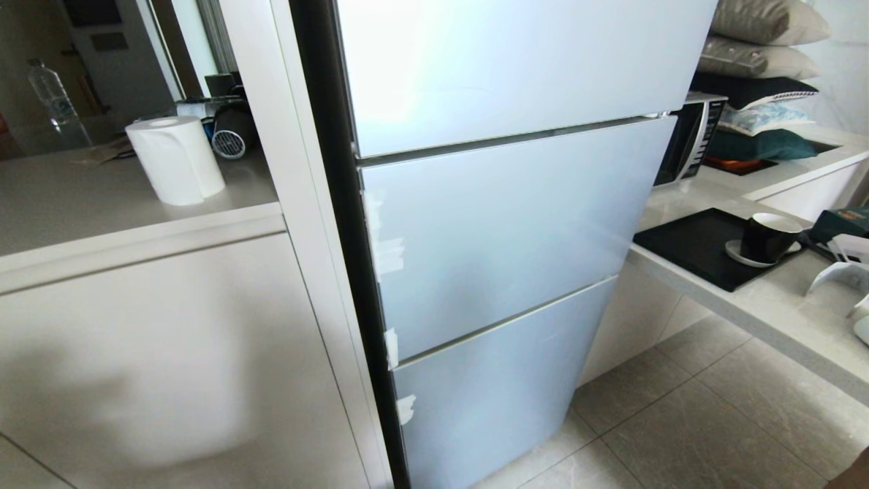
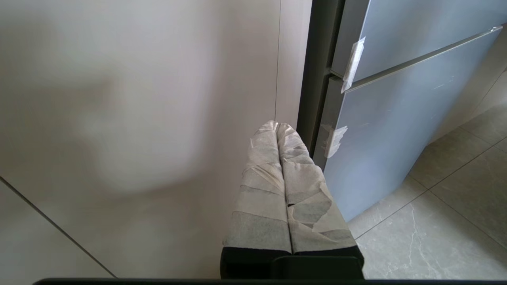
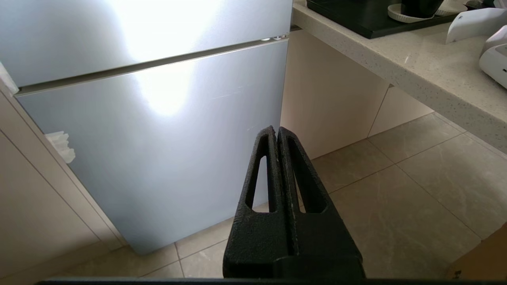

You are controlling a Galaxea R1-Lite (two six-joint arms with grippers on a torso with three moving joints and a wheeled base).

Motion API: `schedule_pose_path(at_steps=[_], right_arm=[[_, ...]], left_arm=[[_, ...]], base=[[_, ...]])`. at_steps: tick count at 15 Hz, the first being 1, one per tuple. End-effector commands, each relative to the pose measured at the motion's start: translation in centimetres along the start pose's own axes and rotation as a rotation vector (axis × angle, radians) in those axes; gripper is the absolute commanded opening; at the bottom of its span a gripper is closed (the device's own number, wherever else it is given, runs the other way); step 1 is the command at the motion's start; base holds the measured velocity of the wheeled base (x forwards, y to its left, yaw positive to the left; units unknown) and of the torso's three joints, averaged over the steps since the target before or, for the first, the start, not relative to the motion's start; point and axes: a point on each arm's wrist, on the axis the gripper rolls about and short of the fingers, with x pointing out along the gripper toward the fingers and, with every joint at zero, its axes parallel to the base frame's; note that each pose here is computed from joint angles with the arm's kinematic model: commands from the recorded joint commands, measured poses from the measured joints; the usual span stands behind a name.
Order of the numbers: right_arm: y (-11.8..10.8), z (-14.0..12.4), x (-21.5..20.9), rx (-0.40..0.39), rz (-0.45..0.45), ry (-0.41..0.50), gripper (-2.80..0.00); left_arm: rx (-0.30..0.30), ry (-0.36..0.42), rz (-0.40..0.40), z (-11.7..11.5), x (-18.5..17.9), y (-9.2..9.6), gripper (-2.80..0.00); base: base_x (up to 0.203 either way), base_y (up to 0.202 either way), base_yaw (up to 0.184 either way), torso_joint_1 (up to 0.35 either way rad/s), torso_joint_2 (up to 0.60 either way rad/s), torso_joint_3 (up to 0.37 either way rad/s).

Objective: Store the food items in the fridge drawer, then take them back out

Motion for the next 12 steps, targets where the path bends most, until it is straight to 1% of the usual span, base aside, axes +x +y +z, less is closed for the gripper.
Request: schedule_pose_path(at_steps=[1, 5, 8, 12], right_arm=[[0.00, 0.00, 0.01, 0.000, 0.000, 0.003, -2.80], [0.00, 0.03, 0.00, 0.000, 0.000, 0.002, -2.80], [0.01, -0.10, 0.01, -0.039, 0.003, 0.012, -2.80], [0.00, -0.10, 0.01, -0.026, 0.002, 0.013, -2.80]], left_arm=[[0.000, -0.002, 0.000, -0.01, -0.01, 0.00, -2.80], [0.000, -0.002, 0.000, -0.01, -0.01, 0.00, -2.80], [0.000, -0.002, 0.000, -0.01, -0.01, 0.00, -2.80], [0.000, -0.002, 0.000, -0.01, -0.01, 0.00, -2.80]], base=[[0.000, 0.000, 0.000, 0.000, 0.00, 0.000], [0.000, 0.000, 0.000, 0.000, 0.00, 0.000], [0.000, 0.000, 0.000, 0.000, 0.00, 0.000], [0.000, 0.000, 0.000, 0.000, 0.00, 0.000]])
